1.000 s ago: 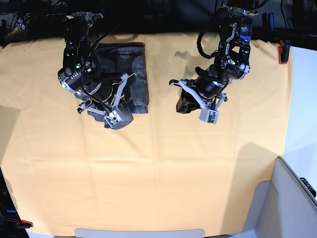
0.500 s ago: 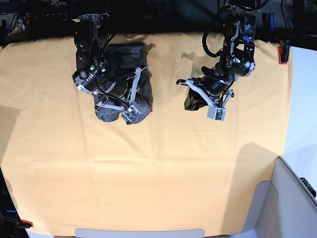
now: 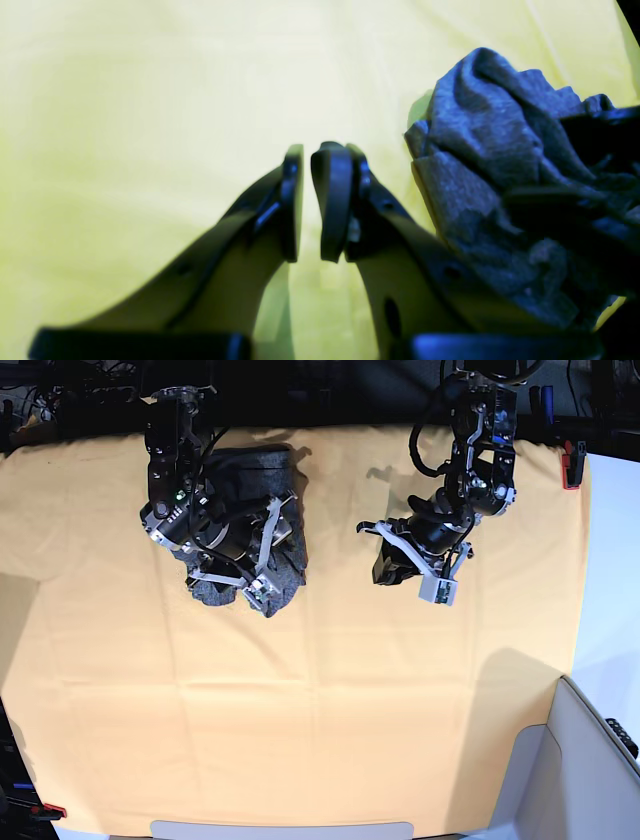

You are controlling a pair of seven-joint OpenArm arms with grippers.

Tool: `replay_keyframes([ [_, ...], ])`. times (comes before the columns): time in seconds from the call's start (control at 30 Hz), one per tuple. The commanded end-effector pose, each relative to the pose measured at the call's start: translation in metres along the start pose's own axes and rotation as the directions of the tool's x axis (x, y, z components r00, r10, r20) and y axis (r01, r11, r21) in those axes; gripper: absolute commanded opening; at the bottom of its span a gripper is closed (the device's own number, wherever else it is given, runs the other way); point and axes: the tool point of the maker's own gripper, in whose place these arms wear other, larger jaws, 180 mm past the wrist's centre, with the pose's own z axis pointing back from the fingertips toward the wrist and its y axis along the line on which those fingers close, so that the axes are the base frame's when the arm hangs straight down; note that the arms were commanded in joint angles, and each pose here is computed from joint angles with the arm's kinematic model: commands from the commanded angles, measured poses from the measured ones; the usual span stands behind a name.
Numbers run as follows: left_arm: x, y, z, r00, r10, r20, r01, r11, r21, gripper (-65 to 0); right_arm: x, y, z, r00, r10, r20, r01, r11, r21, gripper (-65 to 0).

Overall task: Fold the T-shirt properly
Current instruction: 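Open both grippers and raise them off the folded shirt, then grasp the edge of the folded grey bundle with the right gripper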

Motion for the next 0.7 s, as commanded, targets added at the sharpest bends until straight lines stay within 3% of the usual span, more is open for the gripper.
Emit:
replay_keyframes([
  [0.0, 0.014, -0.003, 0.002, 0.999, -0.008, 0.050, 0.008, 1.000, -0.011, -57.5, 0.020, -0.006, 0.007, 0.998, 0.021, 0.063, -0.020, 1.000, -0.018, -29.9],
  [0.27, 0.014, -0.003, 0.002, 0.999, -0.008, 0.050, 0.008, 1.000, -0.011, -57.5, 0.027, -0.004, 0.009, 0.996, 0.028, 0.083, -0.026, 0.999, -0.018, -30.1],
  [0.4, 0.014, -0.002, 0.002, 0.999, -0.009, 0.049, 0.009, 1.000, -0.010, -57.5, 0.023, -0.041, 0.033, 0.994, -0.012, 0.111, 0.027, 0.991, -0.132, -30.1],
  [0.57, 0.012, -0.004, 0.002, 0.999, -0.009, 0.045, 0.010, 1.000, -0.013, -57.5, -0.015, -0.110, 0.073, 0.974, -0.181, 0.136, 0.216, 0.923, -0.318, -32.5],
  [0.67, 0.012, -0.003, 0.001, 0.999, -0.008, 0.043, 0.009, 1.000, -0.013, -57.5, -0.038, -0.129, 0.088, 0.959, -0.250, 0.138, 0.284, 0.882, -0.377, -45.6],
])
